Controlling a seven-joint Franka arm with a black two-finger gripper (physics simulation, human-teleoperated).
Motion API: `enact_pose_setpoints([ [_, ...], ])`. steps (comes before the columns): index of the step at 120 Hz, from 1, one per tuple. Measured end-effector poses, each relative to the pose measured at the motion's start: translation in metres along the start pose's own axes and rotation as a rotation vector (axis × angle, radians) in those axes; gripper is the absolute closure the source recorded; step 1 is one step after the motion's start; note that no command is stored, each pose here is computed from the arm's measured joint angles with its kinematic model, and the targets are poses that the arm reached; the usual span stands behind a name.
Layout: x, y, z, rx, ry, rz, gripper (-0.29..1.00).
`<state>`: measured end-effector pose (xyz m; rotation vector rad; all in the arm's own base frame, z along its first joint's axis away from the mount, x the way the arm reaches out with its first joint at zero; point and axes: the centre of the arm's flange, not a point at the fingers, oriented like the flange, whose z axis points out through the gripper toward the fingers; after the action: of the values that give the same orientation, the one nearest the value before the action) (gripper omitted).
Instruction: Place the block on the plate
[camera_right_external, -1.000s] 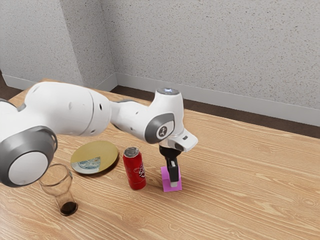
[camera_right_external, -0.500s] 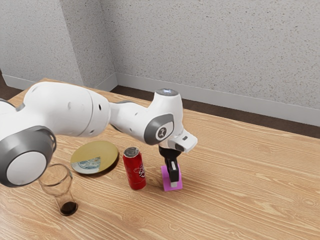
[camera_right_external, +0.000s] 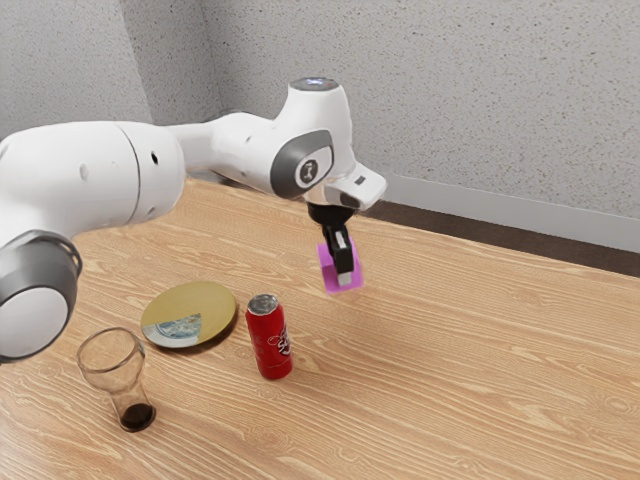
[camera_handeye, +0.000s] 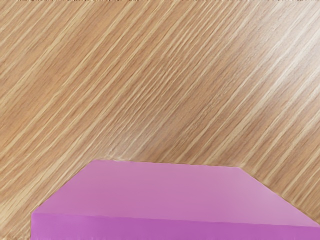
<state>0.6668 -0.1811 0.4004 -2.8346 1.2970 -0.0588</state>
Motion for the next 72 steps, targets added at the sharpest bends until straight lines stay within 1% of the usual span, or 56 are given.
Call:
enact_pose_setpoints([
  [15, 0.001, -0.006, -0.029, 0.011, 0.009, 0.0, 0.34],
  [28, -0.012, -0.02, -0.04, 0.015, -0.004, -0.022, 0.34],
  [48, -0.057, -0.068, -0.049, 0.028, -0.038, -0.106, 0.34],
  [72, -0.112, -0.111, -0.057, 0.013, -0.051, -0.19, 0.33],
])
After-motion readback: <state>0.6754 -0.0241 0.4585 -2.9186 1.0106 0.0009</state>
